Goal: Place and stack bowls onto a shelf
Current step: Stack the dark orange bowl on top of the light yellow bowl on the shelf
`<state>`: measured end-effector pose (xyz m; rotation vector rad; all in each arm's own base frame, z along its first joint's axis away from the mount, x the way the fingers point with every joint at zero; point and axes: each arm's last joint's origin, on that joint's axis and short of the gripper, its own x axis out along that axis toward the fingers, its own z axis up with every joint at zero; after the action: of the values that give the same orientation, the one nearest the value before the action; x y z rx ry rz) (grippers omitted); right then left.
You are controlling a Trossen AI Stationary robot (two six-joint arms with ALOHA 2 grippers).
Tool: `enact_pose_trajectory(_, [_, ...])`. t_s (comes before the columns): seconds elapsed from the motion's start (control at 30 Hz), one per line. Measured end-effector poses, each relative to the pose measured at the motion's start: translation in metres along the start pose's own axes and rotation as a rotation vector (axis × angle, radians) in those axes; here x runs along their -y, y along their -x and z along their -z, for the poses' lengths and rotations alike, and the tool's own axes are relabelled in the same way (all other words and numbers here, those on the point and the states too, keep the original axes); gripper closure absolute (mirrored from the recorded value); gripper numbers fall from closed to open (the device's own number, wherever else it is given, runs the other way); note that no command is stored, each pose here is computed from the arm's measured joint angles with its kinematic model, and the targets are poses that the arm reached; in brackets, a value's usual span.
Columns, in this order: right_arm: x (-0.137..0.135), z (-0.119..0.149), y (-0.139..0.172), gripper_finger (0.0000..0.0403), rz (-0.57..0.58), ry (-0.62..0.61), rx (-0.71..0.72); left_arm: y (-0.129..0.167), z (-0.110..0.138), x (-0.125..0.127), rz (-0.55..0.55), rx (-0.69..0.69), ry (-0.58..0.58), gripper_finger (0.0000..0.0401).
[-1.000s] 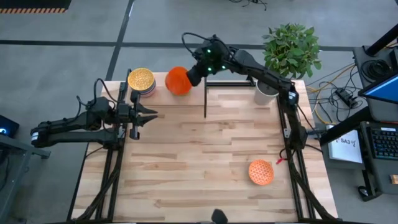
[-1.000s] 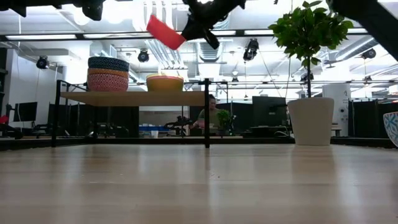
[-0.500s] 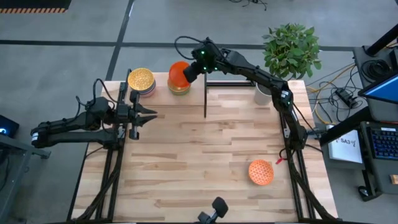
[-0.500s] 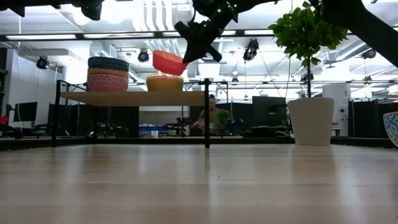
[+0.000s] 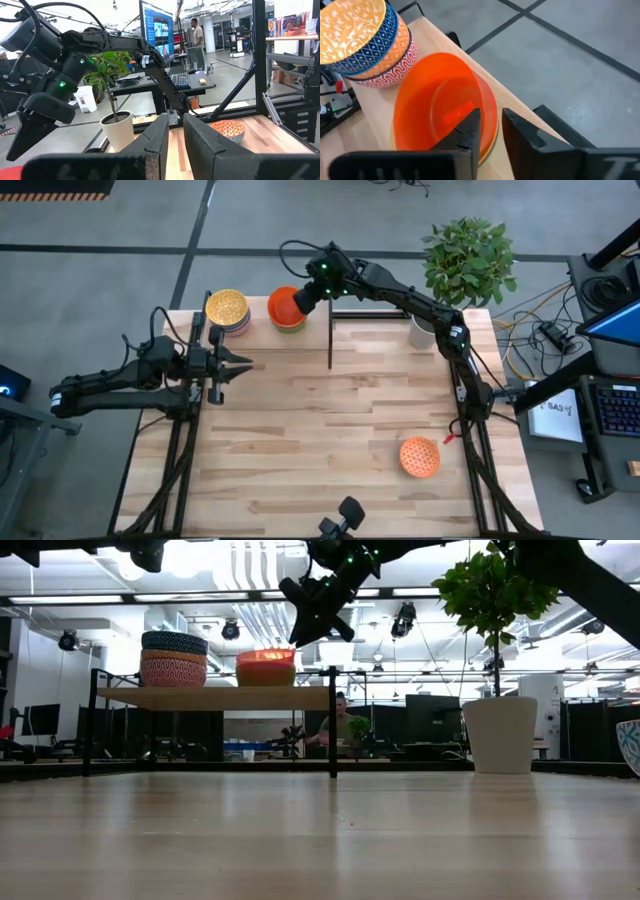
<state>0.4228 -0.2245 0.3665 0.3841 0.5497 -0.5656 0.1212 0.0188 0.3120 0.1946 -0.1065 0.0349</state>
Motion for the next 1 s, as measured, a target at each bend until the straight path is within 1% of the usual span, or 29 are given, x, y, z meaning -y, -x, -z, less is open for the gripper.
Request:
enact_pose_trajectory(0.17, [-0.002, -0.005, 0.002, 0.0303, -0.022, 0.028, 0.044, 0.0, 0.001, 0.0, 0.001, -0.005, 0.001, 0.036])
enact_pose_trajectory(0.3, [-0.009, -0.011, 0.005, 0.0299, -0.075, 0.077, 0.106, 0.0, 0.001, 0.0, 0.001, -0.005, 0.001, 0.036])
enact_pose_trajectory(0.4, [-0.015, -0.013, 0.001, 0.0317, -0.093, 0.124, 0.161, 0.0, 0.001, 0.0, 0.001, -0.005, 0.001, 0.036])
enact_pose_trajectory(0.6, [-0.021, -0.004, -0.03, 0.0384, -0.1, 0.204, 0.182, 0.0, 0.001, 0.0, 0.002, -0.009, 0.001, 0.036])
enact_pose_trajectory(0.63, [-0.021, -0.003, -0.034, 0.0388, -0.094, 0.211, 0.185, 0.0, 0.001, 0.0, 0.002, -0.012, 0.002, 0.036])
enact_pose_trajectory(0.8, [-0.02, 0.0, -0.043, 0.0391, -0.028, 0.237, 0.205, 0.0, 0.001, 0.0, 0.002, -0.012, -0.003, 0.036])
enact_pose_trajectory(1.0, [-0.019, 0.004, -0.051, 0.0391, -0.024, 0.225, 0.186, 0.0, 0.001, 0.0, 0.002, -0.012, -0.005, 0.036])
